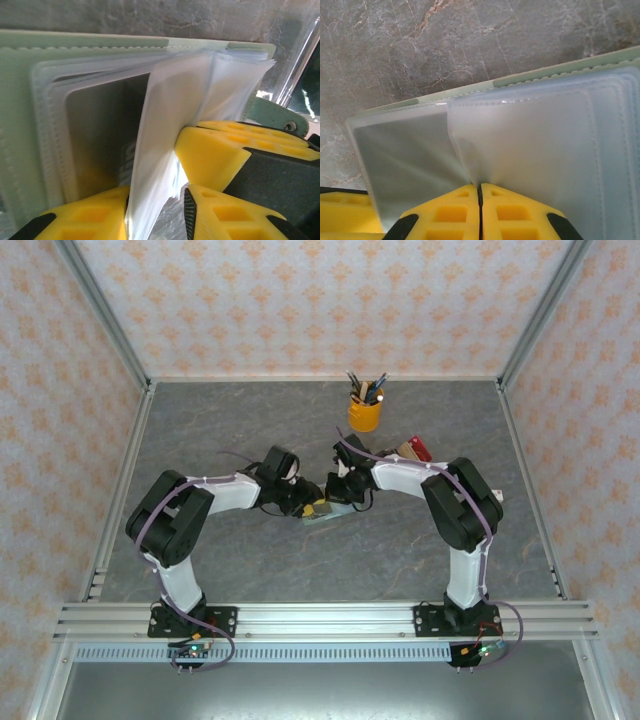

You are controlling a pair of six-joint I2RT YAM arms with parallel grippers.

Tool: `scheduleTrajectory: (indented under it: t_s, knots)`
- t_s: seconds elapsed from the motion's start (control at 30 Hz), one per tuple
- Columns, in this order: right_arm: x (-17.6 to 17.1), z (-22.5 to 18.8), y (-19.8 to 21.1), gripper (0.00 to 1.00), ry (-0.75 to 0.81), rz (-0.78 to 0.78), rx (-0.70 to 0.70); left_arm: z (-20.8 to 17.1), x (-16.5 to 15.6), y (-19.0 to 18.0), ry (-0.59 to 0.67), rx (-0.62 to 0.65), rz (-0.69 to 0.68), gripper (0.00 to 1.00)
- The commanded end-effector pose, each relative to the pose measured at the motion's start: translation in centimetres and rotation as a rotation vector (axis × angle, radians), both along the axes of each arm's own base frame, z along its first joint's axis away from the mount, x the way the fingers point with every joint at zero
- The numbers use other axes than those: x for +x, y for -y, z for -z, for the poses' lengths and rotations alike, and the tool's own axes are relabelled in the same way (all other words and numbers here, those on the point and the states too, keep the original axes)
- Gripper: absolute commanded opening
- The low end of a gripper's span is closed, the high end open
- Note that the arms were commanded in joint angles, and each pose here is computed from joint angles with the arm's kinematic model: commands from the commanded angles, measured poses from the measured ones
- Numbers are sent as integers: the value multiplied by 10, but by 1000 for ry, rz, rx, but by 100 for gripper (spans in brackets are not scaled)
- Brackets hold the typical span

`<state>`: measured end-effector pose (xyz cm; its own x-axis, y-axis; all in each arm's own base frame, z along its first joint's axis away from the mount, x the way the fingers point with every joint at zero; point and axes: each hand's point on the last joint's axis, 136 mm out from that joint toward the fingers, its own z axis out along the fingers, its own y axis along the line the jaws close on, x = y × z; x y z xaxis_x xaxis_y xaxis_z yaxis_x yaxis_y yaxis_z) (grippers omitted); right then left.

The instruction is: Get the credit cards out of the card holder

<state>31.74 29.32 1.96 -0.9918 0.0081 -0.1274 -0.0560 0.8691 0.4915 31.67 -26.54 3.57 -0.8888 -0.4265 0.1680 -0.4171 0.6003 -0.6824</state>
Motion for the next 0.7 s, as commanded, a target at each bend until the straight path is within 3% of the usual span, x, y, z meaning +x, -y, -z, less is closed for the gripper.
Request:
scheduleTrajectory:
  t_s: [0.0,0.27,0.47,0.67]
  knots:
    - [-34,60,26,9,-143,22,-134,-15,7,19,74,-91,33,32]
    - [-22,26,21,14,-81,35,-78,-8,1,-11,93,104,58,16]
    - [-9,-26,23,33,31,74,-46,-5,-17,-48,75,269,98,3]
    - [-8,-58,38,48,118,138,-52,-24,-28,-77,102,402,187,5]
